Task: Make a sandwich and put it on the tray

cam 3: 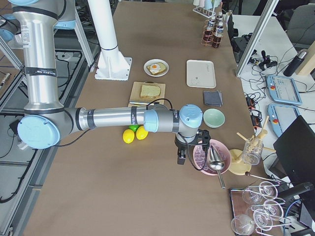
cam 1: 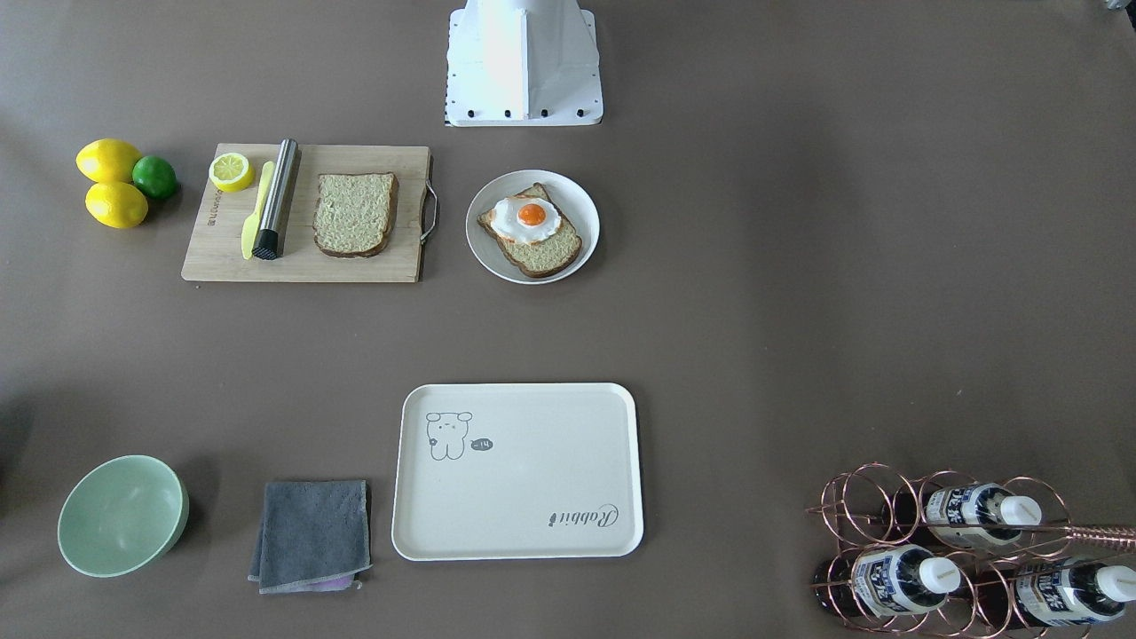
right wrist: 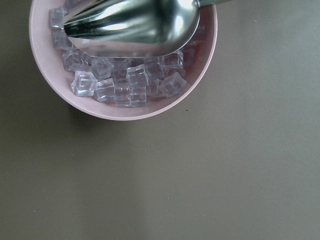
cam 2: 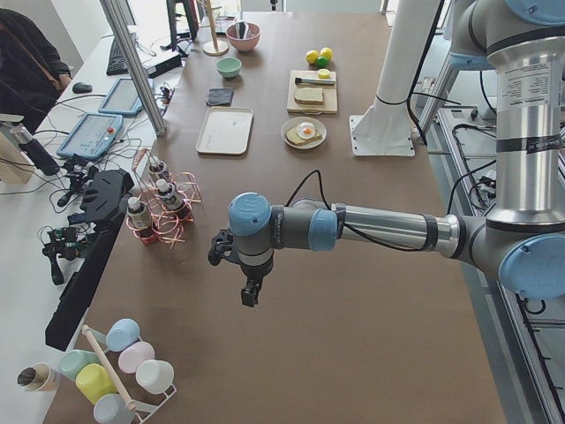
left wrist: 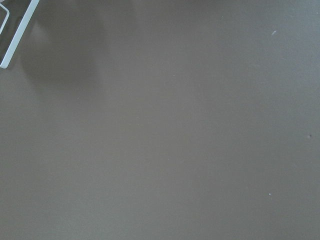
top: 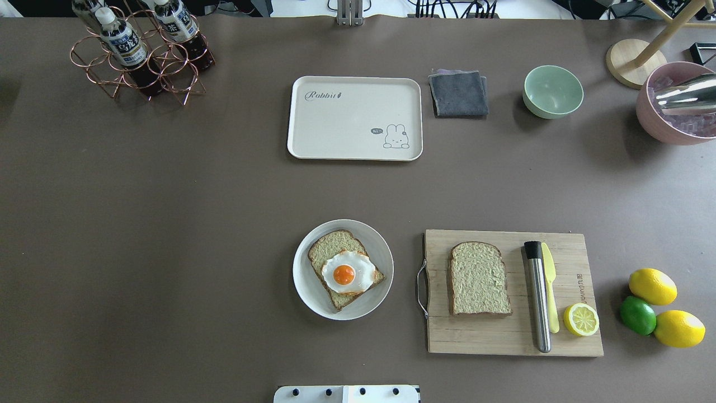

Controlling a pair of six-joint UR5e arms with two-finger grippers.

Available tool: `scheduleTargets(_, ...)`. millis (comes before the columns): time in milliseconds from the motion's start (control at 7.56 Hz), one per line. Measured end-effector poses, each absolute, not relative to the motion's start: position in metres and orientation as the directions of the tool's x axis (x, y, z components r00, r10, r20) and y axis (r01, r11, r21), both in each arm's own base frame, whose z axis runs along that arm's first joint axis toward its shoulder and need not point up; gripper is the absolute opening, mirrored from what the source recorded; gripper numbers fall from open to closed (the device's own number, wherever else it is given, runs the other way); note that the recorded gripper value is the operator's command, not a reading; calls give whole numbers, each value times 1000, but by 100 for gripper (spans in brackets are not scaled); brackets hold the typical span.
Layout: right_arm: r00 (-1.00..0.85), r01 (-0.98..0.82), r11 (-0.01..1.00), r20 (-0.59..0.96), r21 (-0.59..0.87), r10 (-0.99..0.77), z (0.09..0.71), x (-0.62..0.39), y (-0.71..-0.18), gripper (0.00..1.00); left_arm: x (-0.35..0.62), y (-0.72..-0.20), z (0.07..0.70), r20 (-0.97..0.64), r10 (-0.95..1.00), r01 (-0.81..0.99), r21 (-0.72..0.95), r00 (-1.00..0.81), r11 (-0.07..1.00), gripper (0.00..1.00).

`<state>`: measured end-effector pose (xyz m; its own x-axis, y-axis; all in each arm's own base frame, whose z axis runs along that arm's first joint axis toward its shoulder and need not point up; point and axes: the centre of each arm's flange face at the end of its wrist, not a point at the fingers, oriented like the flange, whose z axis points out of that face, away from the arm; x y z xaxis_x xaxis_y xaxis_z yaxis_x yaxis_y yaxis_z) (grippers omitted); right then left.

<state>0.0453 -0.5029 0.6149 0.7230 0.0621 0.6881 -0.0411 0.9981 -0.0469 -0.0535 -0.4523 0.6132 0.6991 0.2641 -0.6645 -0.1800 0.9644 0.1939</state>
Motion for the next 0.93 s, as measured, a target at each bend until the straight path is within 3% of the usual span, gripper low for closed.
scheduleTargets(926,722,-41,998,689,-44,60,614,45,-503,100,-54,-452,616,-666,260,-180,189,699,965,98)
